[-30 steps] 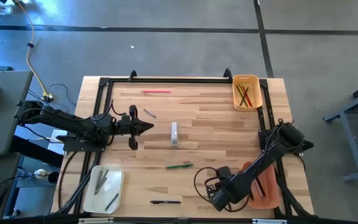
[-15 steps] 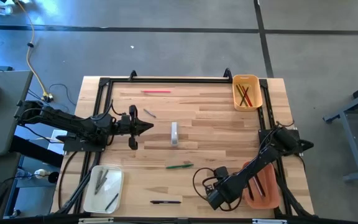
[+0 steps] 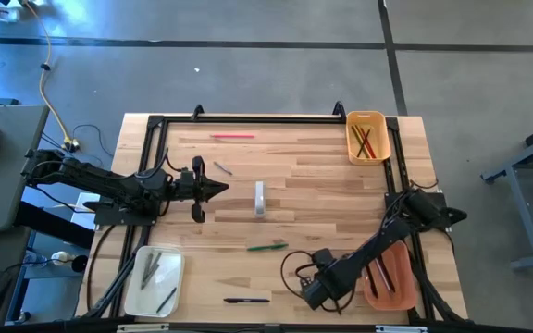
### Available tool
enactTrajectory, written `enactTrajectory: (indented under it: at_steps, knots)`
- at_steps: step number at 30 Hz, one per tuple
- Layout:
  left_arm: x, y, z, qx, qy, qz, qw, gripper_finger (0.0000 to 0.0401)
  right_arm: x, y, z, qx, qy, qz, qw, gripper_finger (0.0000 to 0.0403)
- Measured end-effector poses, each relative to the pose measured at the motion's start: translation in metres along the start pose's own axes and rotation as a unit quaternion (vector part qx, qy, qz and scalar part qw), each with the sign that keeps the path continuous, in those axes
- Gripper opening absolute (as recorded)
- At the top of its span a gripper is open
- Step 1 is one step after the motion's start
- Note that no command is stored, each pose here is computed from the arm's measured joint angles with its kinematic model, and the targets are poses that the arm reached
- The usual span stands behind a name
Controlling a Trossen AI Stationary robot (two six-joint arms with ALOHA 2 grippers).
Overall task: Sort crayons/erasers/pens/pencils in bins
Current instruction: Put the black pen into the orange bin
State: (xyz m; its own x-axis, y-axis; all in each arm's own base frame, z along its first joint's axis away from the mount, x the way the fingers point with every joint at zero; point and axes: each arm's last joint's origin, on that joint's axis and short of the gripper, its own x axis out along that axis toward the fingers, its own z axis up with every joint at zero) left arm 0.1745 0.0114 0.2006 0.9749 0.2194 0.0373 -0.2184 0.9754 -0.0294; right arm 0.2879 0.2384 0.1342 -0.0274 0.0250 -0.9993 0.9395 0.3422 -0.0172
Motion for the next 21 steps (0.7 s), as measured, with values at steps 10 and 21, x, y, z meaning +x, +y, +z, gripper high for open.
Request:
enactTrajectory:
  at_steps: [10, 21]
  knots:
    - [0.000, 0.000, 0.000, 0.000, 0.000, 0.000, 1.000, 0.0000, -0.045, -0.011, 0.013, -0.029, 0.000, 0.029, 0.999, 0.0017]
    - [0.000, 0.000, -0.001, 0.001, 0.003, -0.001, 1.000, 0.0000, -0.132, -0.079, 0.021, -0.024, -0.014, 0.010, 1.000, 0.0015]
